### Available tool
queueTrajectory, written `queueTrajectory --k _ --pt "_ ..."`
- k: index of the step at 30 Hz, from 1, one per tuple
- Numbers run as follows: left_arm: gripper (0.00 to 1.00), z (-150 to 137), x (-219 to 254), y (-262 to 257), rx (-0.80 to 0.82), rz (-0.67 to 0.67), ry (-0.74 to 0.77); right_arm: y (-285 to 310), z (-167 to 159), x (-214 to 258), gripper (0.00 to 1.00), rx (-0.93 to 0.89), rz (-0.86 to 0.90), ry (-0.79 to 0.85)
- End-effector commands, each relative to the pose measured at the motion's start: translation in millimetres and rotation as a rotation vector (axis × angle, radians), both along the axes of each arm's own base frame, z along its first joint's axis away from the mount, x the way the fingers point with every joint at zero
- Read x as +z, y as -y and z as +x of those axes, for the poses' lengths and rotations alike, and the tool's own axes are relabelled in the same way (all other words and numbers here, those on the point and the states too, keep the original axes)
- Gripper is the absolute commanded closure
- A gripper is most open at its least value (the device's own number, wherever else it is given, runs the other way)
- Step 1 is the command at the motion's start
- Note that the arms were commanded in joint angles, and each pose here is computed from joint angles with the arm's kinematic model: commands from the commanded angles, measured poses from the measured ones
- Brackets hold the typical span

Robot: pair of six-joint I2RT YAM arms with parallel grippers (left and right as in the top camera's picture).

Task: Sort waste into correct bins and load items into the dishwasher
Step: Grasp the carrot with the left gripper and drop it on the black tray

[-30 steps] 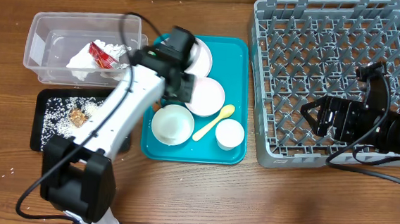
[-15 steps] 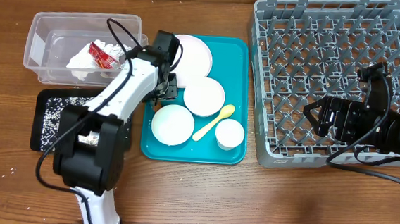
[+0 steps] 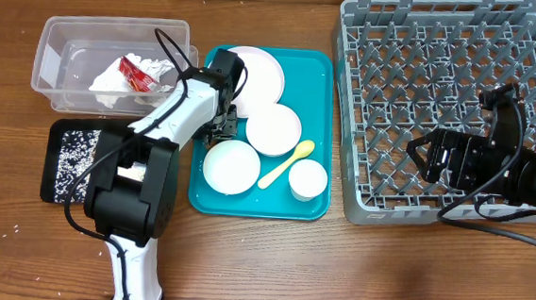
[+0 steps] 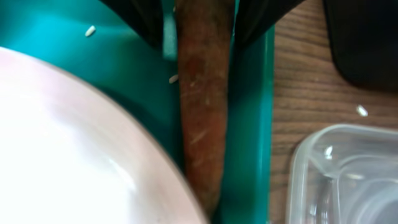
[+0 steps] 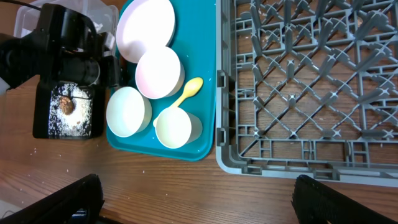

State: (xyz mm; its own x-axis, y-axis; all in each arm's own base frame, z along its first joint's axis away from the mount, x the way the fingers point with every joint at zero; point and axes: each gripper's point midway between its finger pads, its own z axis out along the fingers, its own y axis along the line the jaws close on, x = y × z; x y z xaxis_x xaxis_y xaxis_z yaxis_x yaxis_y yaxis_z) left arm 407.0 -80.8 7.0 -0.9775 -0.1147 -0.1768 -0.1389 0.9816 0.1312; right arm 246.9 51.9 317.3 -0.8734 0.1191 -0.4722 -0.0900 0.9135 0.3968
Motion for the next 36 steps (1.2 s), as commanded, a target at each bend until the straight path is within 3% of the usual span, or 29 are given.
queueTrajectory --k 1,4,5,10,15,19,23,27,29,32,36 --pt "0.75 -11 -31 -2 -0.048 0.018 -0.081 2 1 2 0.00 0.001 -0.010 0.011" --pt "0.94 -10 -31 -1 -0.048 0.016 -0.078 2 1 2 0.00 0.001 -0.010 0.011" --pt "0.96 -10 -30 -1 -0.049 0.016 -0.077 2 1 2 0.00 0.001 -0.010 0.011" --pt "0.96 -7 -5 7 -0.052 -0.023 -0.110 2 1 2 0.00 0.001 -0.010 0.012" --pt "0.96 14 65 19 -0.081 -0.061 -0.084 2 1 2 0.00 0.001 -0.010 0.011" --pt "0.96 24 150 21 -0.109 -0.071 -0.005 2 1 2 0.00 0.001 -0.010 0.007" --pt "0.96 1 211 -7 -0.085 0.018 0.008 2 1 2 0.00 0.001 -0.010 0.008" --pt "0.96 -17 245 -13 -0.104 -0.049 0.069 1 0 2 0.00 0.001 -0.009 0.007" --pt "0.96 -44 261 -35 -0.047 -0.041 0.090 1 -1 0 0.00 0.001 -0.008 -0.003" --pt "0.96 -82 257 -88 0.169 0.043 0.072 1 -2 0 0.00 0.001 -0.008 -0.003" --pt "0.96 -108 219 -131 0.358 0.023 0.033 1 -2 0 0.00 0.001 -0.008 -0.003"
